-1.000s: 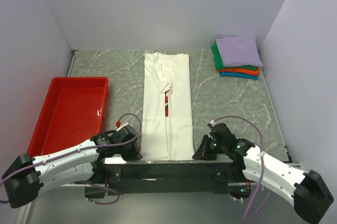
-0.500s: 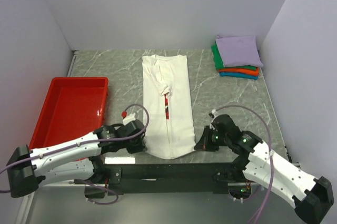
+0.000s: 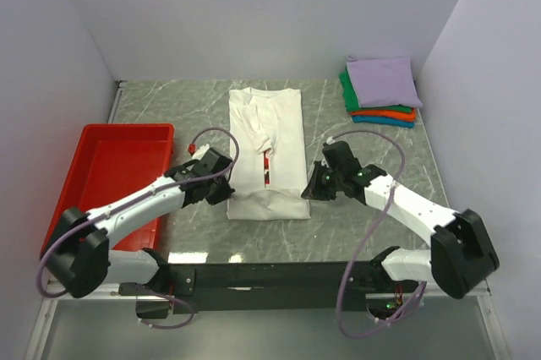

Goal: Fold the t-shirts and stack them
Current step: Fold the tshirt

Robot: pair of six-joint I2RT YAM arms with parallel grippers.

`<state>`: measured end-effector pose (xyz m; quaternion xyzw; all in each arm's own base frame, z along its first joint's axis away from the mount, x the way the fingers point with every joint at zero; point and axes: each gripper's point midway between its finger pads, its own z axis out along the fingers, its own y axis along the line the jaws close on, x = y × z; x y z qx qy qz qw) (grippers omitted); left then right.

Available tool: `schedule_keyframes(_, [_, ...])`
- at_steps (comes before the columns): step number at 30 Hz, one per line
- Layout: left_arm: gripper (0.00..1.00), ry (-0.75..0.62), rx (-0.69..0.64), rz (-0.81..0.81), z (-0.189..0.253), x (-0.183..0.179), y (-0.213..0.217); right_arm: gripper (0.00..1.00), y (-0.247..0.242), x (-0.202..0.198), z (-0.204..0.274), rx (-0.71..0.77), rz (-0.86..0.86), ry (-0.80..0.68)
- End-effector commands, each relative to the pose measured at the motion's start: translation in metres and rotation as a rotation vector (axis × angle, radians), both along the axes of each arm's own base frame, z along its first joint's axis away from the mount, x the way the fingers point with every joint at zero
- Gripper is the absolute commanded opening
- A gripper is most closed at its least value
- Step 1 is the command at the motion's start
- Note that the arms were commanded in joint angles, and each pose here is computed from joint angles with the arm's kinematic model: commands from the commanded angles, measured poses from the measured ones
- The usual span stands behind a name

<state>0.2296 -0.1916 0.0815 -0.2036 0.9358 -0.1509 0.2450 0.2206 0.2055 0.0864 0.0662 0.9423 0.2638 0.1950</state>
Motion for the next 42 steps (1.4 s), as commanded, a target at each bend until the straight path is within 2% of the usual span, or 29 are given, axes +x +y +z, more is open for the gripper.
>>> schedule_keyframes(1, [0.0,-0.102,-0.048,0.016,0.021,0.042,-0.015,0.0,0.005,0.05,0.015,0.035,-0.074,-0.11])
schedule_keyframes(5, [0.0,-0.076,-0.045,0.071,0.006,0.069,-0.014,0.0,0.003,0.078,0.012,0.034,-0.118,-0.11])
schedule_keyframes(14, [0.0,-0.084,-0.056,0.122,0.01,0.118,-0.019,0.0,0.003,0.129,0.002,0.019,-0.157,-0.087])
schedule_keyframes(29, [0.0,-0.081,-0.071,0.159,0.017,0.168,-0.008,0.0,-0.007,0.182,0.027,0.081,-0.204,-0.129])
schedule_keyframes(34, [0.01,-0.091,-0.083,0.155,0.015,0.186,-0.007,0.0,-0.006,0.195,0.014,0.08,-0.207,-0.094])
schedule_keyframes(37, [0.01,-0.114,-0.136,0.14,0.016,0.196,-0.007,0.0,-0.008,0.202,0.006,0.079,-0.204,-0.079])
schedule_keyframes(40, [0.13,-0.133,-0.166,0.132,0.02,0.2,-0.004,0.05,-0.01,0.211,0.005,0.078,-0.186,-0.089])
schedule_keyframes(41, [0.32,-0.167,-0.165,0.119,0.027,0.205,-0.002,0.07,-0.014,0.215,0.004,0.059,-0.198,-0.096])
schedule_keyframes(42, [0.35,-0.182,-0.162,0.108,0.03,0.208,-0.003,0.08,-0.016,0.216,0.003,0.053,-0.204,-0.093])
